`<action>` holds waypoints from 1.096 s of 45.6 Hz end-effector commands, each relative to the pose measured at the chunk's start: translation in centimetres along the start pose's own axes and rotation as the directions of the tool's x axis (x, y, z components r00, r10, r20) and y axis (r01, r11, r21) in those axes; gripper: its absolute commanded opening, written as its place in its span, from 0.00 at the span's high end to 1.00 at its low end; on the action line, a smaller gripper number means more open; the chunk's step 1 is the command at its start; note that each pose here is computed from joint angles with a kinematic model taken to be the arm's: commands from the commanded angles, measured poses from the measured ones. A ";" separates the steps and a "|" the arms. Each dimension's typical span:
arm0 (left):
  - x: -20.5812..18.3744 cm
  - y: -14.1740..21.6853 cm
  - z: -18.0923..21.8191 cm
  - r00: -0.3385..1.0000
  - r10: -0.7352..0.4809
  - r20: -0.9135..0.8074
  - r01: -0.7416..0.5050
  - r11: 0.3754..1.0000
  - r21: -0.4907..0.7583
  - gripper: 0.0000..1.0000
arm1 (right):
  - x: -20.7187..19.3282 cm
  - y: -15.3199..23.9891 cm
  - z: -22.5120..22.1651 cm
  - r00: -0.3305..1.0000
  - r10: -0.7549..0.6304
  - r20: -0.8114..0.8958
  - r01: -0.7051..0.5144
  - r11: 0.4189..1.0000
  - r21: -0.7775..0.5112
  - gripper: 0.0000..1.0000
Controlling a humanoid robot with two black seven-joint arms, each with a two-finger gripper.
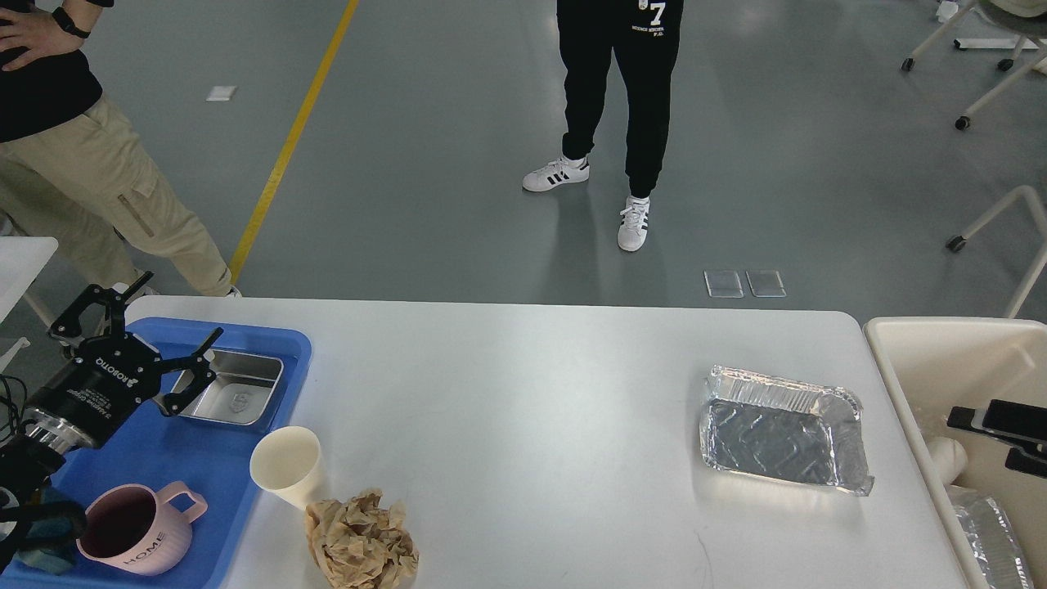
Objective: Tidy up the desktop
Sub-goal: 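Reach the right gripper to the near edge of the foil tray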
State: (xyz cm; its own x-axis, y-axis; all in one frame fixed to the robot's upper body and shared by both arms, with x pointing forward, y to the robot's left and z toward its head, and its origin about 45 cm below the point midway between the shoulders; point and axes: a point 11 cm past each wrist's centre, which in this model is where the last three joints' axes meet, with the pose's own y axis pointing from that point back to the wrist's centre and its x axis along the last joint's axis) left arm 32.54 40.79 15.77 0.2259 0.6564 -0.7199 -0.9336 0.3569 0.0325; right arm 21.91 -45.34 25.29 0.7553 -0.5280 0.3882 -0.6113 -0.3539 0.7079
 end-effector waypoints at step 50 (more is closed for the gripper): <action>-0.4 1.2 -0.3 0.997 -0.081 -0.009 0.080 0.997 -0.019 0.03 | -1.3 -14.2 5.4 0.998 -0.060 -0.019 0.060 0.998 -0.018 0.00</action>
State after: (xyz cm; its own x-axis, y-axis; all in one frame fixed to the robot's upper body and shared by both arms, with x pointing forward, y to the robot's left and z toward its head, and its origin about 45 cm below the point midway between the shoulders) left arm 31.29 40.72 15.95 0.2973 0.6200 -0.7261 -0.9179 0.3948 -0.0387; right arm 27.67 -44.27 12.15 0.7971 -0.4887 0.3548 -0.5564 -0.3661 0.7459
